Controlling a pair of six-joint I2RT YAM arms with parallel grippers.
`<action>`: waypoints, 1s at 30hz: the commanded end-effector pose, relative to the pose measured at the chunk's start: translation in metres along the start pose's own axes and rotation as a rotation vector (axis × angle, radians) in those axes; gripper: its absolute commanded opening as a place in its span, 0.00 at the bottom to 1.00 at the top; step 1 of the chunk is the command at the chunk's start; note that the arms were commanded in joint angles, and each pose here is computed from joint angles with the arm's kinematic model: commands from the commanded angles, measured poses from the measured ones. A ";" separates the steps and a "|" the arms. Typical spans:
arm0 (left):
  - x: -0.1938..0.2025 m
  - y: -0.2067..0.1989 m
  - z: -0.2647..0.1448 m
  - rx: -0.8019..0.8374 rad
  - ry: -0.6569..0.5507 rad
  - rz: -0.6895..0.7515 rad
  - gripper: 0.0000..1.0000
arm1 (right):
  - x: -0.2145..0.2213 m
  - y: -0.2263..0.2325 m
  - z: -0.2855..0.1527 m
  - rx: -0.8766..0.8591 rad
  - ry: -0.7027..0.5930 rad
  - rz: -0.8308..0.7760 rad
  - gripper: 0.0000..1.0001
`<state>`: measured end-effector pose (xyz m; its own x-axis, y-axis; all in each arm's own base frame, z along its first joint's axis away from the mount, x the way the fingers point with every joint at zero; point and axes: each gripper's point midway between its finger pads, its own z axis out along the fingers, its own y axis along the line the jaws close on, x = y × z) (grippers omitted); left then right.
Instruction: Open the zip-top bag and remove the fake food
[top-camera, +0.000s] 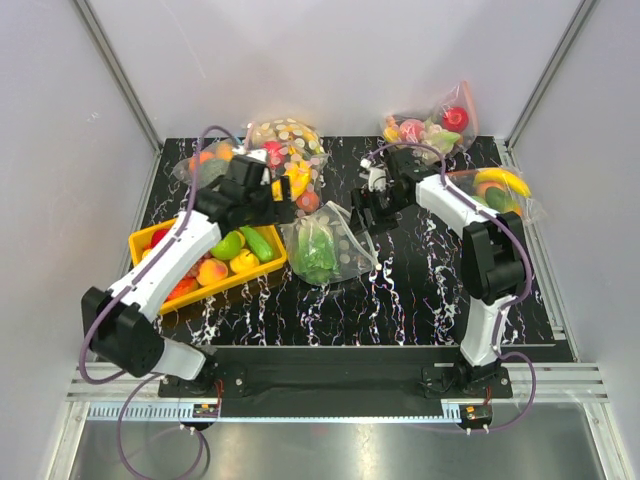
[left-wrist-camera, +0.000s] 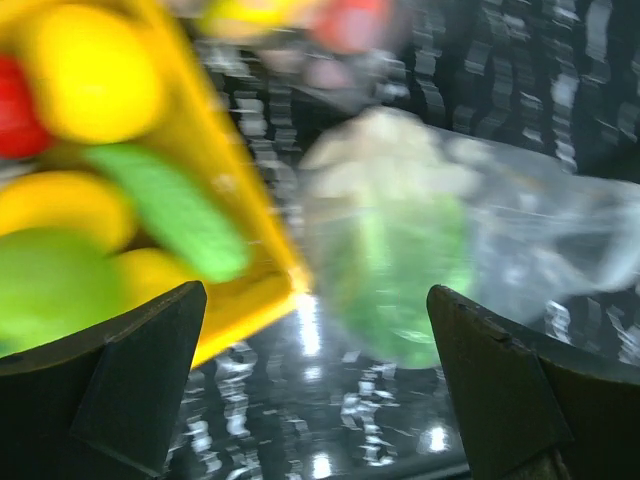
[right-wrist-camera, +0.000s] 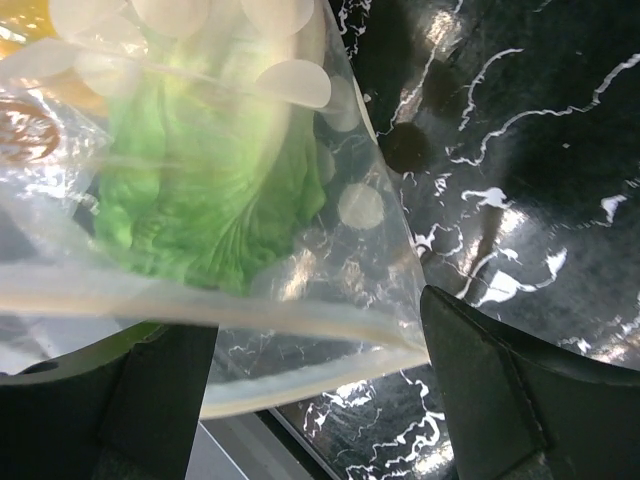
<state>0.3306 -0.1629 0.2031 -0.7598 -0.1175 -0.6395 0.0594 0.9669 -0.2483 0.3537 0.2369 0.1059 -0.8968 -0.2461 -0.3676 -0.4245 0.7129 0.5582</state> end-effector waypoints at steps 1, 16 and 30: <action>-0.011 -0.068 0.002 0.171 -0.019 -0.038 0.99 | -0.012 0.006 0.008 -0.020 -0.029 -0.064 0.87; 0.015 -0.158 0.029 0.335 0.098 -0.046 0.99 | -0.012 0.030 -0.014 -0.044 -0.075 -0.101 0.22; 0.023 -0.166 0.035 0.369 0.097 -0.008 0.84 | -0.002 0.044 -0.048 0.085 -0.089 -0.106 0.00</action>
<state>0.3170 -0.3160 0.1843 -0.8539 -0.0830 -0.5137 0.1953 0.8639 -0.4642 0.3295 0.2466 0.1399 -0.8506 -0.2877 -0.4402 -0.5003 0.7005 0.5090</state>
